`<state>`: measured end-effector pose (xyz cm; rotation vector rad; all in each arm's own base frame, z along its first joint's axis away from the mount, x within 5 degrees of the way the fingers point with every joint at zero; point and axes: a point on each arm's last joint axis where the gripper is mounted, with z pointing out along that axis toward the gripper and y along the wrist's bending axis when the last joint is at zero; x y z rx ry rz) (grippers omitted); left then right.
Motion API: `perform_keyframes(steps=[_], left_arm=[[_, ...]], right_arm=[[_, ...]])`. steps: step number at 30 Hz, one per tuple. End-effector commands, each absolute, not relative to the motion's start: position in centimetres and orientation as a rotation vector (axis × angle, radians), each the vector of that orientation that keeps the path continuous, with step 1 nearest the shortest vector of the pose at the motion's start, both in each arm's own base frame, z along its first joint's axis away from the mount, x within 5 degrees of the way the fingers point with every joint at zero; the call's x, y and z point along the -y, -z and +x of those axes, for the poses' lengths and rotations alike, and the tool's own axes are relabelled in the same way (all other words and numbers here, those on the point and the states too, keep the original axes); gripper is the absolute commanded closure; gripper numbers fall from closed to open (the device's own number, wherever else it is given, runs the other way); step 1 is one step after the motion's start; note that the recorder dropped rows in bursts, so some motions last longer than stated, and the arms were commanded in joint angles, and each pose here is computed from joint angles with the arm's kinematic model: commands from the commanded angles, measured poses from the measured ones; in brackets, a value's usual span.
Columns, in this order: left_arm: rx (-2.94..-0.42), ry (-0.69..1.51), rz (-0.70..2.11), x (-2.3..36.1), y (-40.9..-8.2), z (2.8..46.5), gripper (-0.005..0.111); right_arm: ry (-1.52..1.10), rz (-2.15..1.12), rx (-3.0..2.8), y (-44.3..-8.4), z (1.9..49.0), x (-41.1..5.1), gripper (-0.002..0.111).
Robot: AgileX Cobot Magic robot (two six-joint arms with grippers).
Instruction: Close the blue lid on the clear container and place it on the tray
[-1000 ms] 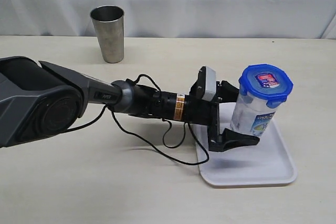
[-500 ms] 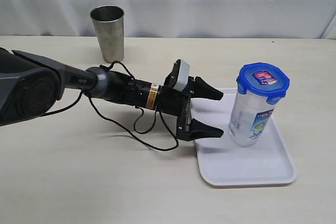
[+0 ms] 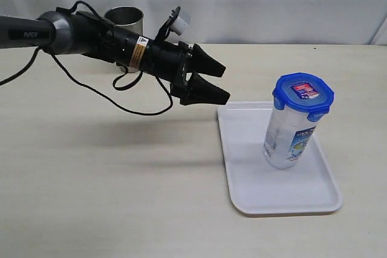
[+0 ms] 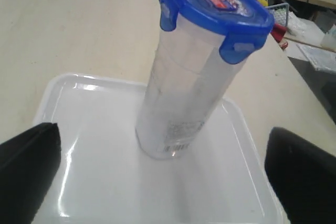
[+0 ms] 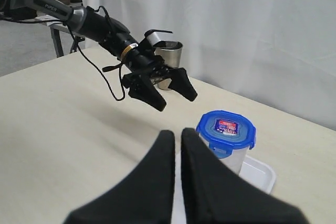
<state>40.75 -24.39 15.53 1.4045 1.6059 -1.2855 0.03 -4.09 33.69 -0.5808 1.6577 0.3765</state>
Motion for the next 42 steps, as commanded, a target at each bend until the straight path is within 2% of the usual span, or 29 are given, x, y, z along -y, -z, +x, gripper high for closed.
perform_keyframes(steps=[1,6,10,16,20,24,27,32,42], left_arm=[[-1.656,1.287,1.322,22.9,-18.3,41.4,0.008],[-1.645,1.235,1.267,20.2,-22.4,40.9,0.008],[-1.684,1.001,1.23,18.3,-24.4,37.6,0.008],[-1.72,0.846,1.098,11.3,-28.6,30.0,0.008],[-1.663,0.76,1.053,8.7,-31.1,23.8,0.008],[-1.524,0.796,1.088,8.7,-33.6,17.9,0.008],[-1.414,0.658,1.007,8.2,-36.1,13.8,0.008],[-1.345,0.491,1.01,7.7,-37.4,11.3,0.008],[-1.276,0.514,1.075,8.0,-37.9,9.4,0.008]], right_arm=[[-0.383,-0.579,-1.663,-33.5,0.0,4.0,0.104],[-0.435,-0.588,-1.675,-33.4,-0.2,3.7,0.104],[-0.439,-0.589,-1.676,-33.4,-0.2,3.7,0.104],[-0.457,-0.592,-1.68,-33.4,-0.3,3.6,0.104],[-0.459,-0.593,-1.68,-33.4,-0.3,3.6,0.104],[-0.459,-0.593,-1.68,-33.4,-0.3,3.6,0.104],[-0.459,-0.593,-1.68,-33.4,-0.3,3.6,0.104],[-0.459,-0.593,-1.68,-33.4,-0.3,3.6,0.104],[-0.464,-0.593,-1.681,-33.4,-0.3,3.6,0.104]])
